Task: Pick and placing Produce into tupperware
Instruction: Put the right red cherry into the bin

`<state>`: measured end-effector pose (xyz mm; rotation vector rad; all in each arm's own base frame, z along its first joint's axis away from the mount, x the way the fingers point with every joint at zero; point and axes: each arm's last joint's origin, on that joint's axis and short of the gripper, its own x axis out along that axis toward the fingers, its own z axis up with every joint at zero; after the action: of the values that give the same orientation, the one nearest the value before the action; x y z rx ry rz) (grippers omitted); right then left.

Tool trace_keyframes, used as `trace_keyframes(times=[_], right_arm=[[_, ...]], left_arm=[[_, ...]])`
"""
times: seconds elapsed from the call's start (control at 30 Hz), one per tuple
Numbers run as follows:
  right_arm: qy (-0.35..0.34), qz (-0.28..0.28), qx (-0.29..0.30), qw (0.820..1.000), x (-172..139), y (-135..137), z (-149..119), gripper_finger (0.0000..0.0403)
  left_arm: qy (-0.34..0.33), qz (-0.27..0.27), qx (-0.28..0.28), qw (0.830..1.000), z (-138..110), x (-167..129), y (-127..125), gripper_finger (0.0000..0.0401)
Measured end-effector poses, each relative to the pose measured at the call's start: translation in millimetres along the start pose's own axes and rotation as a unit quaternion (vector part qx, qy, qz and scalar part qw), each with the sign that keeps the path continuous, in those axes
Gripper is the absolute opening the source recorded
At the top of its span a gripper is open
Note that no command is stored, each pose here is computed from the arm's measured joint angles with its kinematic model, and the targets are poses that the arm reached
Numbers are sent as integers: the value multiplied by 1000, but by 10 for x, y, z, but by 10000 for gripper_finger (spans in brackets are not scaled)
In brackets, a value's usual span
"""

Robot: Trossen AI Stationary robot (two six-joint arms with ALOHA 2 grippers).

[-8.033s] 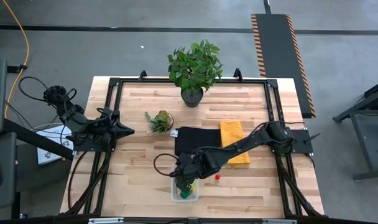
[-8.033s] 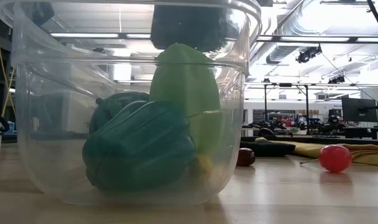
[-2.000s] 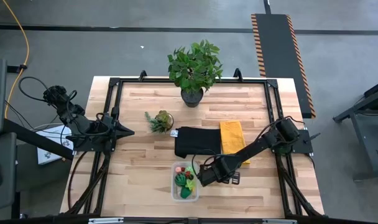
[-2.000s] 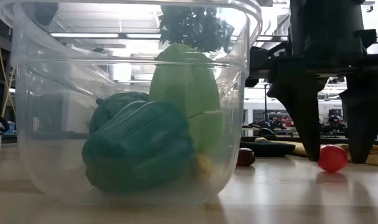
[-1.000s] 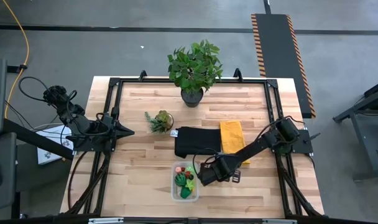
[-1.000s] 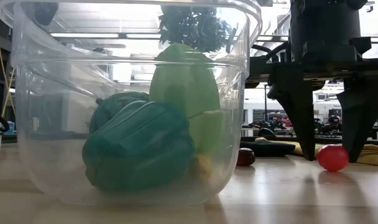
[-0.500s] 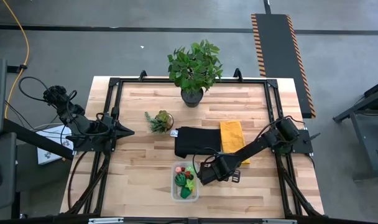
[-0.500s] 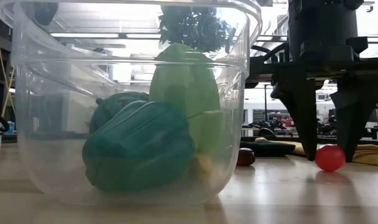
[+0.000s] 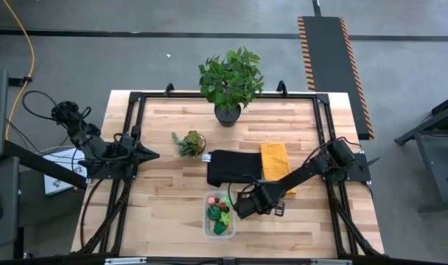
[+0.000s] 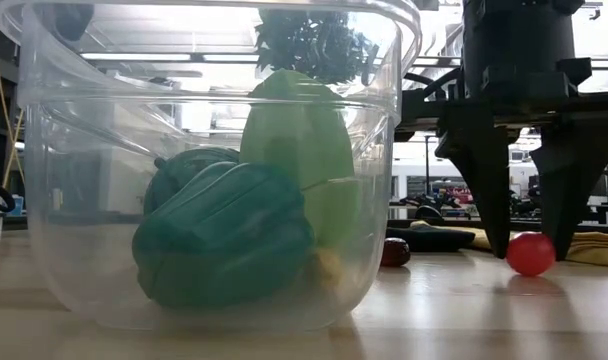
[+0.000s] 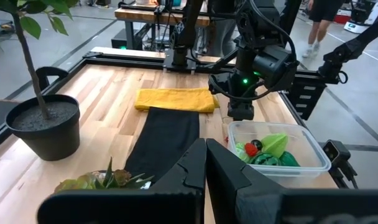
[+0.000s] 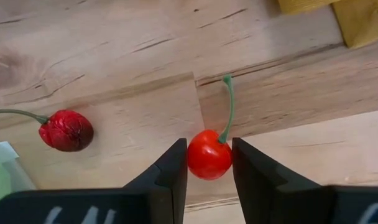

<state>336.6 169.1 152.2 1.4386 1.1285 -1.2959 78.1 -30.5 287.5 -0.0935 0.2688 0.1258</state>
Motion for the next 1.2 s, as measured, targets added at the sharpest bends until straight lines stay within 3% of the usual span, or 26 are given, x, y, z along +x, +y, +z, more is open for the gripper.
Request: trace_keyframes(times=[0.47, 0.8, 1.2], right_arm=[[6, 8, -25, 1000, -296, 100, -98, 92], [-40, 28, -47, 998, -866, 193, -144, 92], [-97, 108, -117, 982, -1582, 241, -157, 92]], left_arm=[[-3, 9, 4, 1000, 3, 0, 4, 1], [-7, 8, 2, 1000, 11, 0, 3, 1], [-7, 8, 3, 1000, 11, 0, 2, 1]])
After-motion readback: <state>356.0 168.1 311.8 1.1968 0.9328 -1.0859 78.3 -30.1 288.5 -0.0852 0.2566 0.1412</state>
